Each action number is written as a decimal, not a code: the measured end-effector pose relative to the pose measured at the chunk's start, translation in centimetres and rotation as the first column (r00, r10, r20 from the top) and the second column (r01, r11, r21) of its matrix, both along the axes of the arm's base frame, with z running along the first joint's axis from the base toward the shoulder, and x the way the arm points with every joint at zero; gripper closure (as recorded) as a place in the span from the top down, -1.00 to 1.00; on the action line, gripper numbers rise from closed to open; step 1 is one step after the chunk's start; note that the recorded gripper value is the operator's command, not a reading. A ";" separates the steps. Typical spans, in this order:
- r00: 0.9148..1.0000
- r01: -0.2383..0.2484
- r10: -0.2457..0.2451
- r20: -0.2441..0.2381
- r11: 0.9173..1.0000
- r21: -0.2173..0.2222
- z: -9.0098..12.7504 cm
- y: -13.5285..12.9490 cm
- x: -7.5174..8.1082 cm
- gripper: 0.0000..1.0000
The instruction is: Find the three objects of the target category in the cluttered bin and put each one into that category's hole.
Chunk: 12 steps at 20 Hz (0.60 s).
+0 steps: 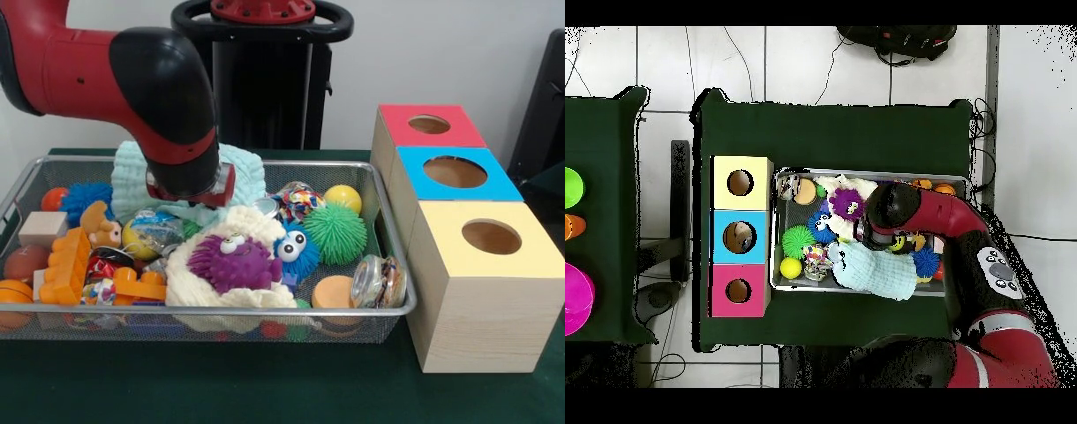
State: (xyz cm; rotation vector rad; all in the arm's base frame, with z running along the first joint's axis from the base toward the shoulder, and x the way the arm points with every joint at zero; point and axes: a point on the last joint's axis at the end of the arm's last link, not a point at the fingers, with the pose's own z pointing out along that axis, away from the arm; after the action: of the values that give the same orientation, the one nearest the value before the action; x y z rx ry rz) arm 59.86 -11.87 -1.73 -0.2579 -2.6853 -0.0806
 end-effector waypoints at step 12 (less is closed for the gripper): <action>0.997 -0.047 0.045 -0.062 0.998 -0.039 3.2 1.4 3.0 -1.00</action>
State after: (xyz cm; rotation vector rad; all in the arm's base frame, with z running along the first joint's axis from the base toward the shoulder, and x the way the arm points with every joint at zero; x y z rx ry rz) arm 62.83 -10.48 1.44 -0.2077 -2.6326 -0.0039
